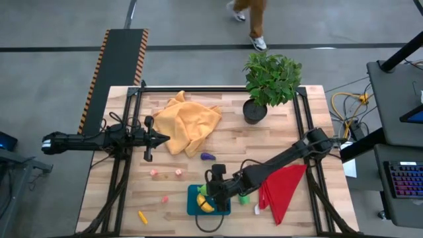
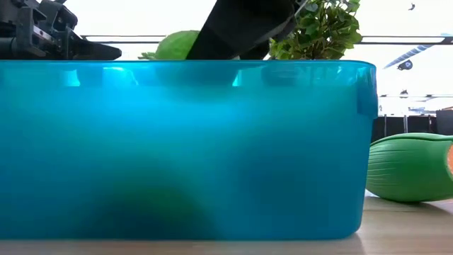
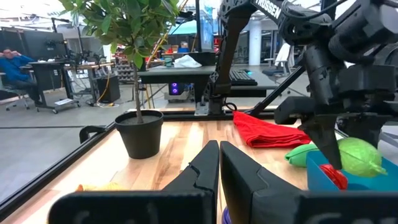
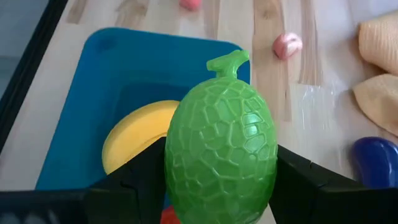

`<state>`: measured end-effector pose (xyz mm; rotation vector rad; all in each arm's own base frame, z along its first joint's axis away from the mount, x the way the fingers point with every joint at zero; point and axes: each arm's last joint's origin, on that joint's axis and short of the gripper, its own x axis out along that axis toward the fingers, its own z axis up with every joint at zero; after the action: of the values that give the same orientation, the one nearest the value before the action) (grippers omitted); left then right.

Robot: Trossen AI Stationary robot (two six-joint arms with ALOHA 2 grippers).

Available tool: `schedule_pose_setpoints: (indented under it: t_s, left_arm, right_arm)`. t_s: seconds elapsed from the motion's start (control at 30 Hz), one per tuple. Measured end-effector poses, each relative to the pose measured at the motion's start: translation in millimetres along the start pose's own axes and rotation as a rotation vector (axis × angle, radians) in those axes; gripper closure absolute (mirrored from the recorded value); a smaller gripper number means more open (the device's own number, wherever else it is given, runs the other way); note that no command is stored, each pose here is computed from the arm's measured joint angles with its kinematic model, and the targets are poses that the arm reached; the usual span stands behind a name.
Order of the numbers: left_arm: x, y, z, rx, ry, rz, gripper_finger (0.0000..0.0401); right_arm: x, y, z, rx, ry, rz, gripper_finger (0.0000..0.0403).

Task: Pick and placing Produce into tupperware
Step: Put the green melon into the blue bin

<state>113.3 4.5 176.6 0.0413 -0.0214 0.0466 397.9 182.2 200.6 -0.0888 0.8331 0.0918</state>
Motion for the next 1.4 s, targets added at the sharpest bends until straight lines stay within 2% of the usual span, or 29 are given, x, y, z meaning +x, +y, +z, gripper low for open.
schedule_pose_setpoints:
  t_s: [0.17,0.37,0.67,1.0,1.4]
  left_arm:
    - [0.0,0.0,0.0,0.000,0.000,0.000,0.0401]
    - [0.0,0.0,0.0,0.000,0.000,0.000,0.0401]
    - [0.0,0.0,0.0,0.000,0.000,0.000,0.0401]
    - [0.0,0.0,0.0,0.000,0.000,0.000,0.0401]
    - [0.0,0.0,0.0,0.000,0.000,0.000,0.0401]
  right_arm:
    - [0.2,1.7,-0.1,0.013,0.005,0.041,0.0193]
    - [7.5,0.9,-12.1,0.013,0.014,0.047,0.0193]
    - [9.0,1.0,-10.4,0.024,-0.031,0.058,0.0193]
    - [10.7,0.4,-15.0,0.011,-0.011,0.053,0.0192]
    - [16.0,-4.6,-25.1,0.012,0.013,0.038,0.0156]
